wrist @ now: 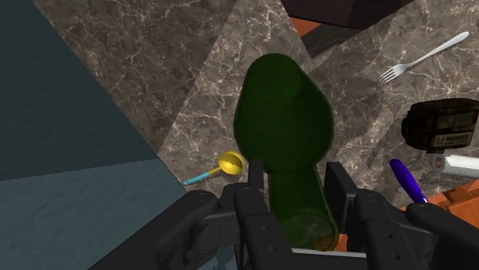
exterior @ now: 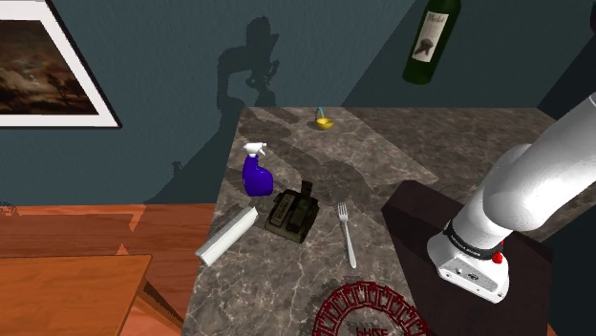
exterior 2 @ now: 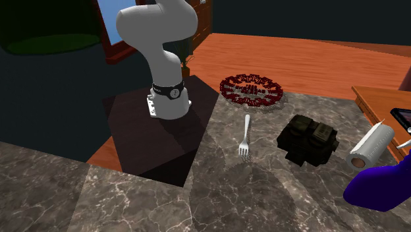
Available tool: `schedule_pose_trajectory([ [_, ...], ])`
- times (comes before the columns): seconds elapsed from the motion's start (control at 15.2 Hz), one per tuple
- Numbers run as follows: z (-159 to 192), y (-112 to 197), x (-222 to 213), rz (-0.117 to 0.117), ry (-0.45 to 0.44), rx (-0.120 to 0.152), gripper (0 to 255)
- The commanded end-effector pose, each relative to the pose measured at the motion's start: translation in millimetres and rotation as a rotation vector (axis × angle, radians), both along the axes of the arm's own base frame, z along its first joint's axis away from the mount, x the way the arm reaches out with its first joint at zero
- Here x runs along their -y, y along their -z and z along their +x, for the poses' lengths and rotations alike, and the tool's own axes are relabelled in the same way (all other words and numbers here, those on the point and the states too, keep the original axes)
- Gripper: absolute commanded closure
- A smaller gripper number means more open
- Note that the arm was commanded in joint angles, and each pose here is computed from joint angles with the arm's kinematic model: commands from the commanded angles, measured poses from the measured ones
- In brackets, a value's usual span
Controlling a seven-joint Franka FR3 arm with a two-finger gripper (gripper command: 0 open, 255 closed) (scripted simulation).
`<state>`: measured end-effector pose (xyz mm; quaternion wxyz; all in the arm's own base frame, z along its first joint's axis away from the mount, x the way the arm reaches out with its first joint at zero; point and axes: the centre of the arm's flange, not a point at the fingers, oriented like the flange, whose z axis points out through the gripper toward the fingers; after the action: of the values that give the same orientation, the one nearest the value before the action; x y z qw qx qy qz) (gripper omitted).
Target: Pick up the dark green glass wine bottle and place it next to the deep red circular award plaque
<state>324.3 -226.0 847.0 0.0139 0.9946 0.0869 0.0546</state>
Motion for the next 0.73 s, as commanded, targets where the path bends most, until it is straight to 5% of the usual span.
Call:
schedule_pose_trajectory([
  [0.0, -2, -6, -15, 0.000, 0.000, 0.000, 255],
  [0.66, -24, -6, -145, 0.000, 0.000, 0.000, 255],
])
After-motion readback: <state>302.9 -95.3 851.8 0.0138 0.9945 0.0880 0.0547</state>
